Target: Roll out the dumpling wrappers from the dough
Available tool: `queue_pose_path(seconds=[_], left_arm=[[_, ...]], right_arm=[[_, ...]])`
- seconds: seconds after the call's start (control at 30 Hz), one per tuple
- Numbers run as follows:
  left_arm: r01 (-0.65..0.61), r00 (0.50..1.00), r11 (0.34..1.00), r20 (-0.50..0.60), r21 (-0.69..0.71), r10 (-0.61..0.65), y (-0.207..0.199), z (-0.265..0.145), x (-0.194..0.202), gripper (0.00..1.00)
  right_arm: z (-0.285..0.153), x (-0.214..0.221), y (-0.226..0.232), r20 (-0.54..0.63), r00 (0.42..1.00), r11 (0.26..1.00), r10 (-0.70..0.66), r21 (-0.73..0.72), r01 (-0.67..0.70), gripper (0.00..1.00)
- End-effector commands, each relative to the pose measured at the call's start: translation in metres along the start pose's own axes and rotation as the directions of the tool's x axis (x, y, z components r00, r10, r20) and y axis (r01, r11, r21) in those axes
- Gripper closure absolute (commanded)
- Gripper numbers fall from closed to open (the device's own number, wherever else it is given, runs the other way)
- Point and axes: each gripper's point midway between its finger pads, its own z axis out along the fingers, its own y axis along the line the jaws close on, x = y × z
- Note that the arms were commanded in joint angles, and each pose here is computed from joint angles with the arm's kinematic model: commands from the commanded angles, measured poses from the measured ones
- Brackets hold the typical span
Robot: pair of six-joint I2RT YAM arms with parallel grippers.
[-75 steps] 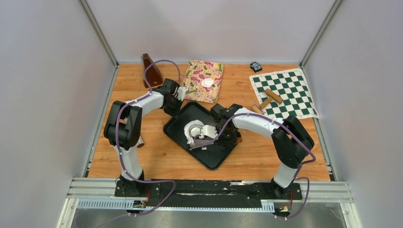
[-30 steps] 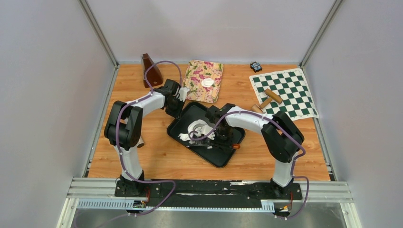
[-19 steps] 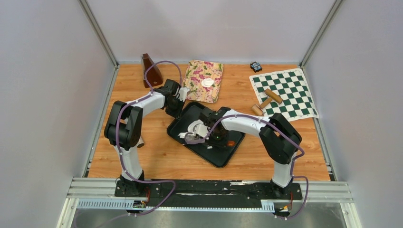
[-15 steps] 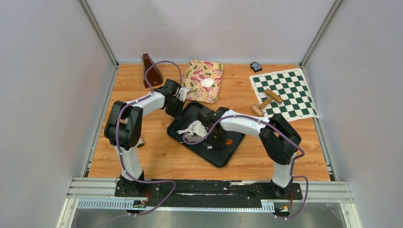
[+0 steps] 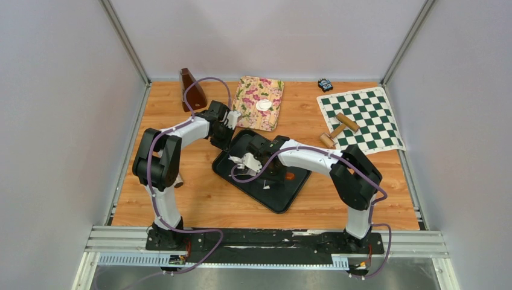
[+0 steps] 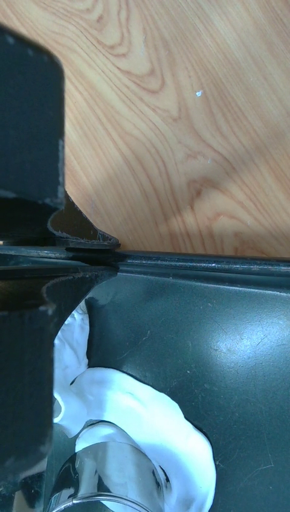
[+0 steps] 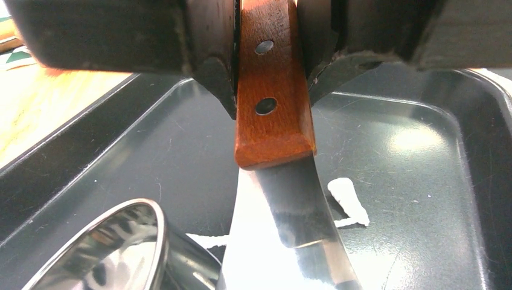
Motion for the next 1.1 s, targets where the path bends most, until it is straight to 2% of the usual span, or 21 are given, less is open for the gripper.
queue_pose_path(seconds=[0.0,0.27,0.63,0.8,1.07], left_arm=[[0.001,1.0,1.0,-0.01,-0.015,-0.002,-0.001,0.001,0.006,1.0],[0.001,1.0,1.0,-0.008,-0.015,-0.001,-0.002,0.0,0.005,1.0],[-0.002,1.0,1.0,-0.003,-0.019,0.002,-0.001,-0.002,0.004,1.0],[-0.002,1.0,1.0,-0.002,-0.018,0.002,-0.001,-0.002,0.004,1.0],[-0.003,1.0,1.0,0.002,-0.019,0.003,-0.001,-0.003,0.003,1.0]], right_arm=[[-0.002,-0.006,-0.019,0.011,0.999,0.998,0.032,0.056,-0.033,1.0],[0.005,0.01,-0.048,-0.009,0.996,0.995,0.083,0.064,-0.083,1.0],[-0.008,0.013,-0.073,0.024,0.994,0.988,0.109,0.103,-0.111,1.0],[-0.029,0.008,-0.075,0.066,0.992,0.988,0.106,0.107,-0.113,1.0],[-0.073,0.016,-0.09,0.117,0.986,0.965,0.119,0.221,-0.143,1.0]])
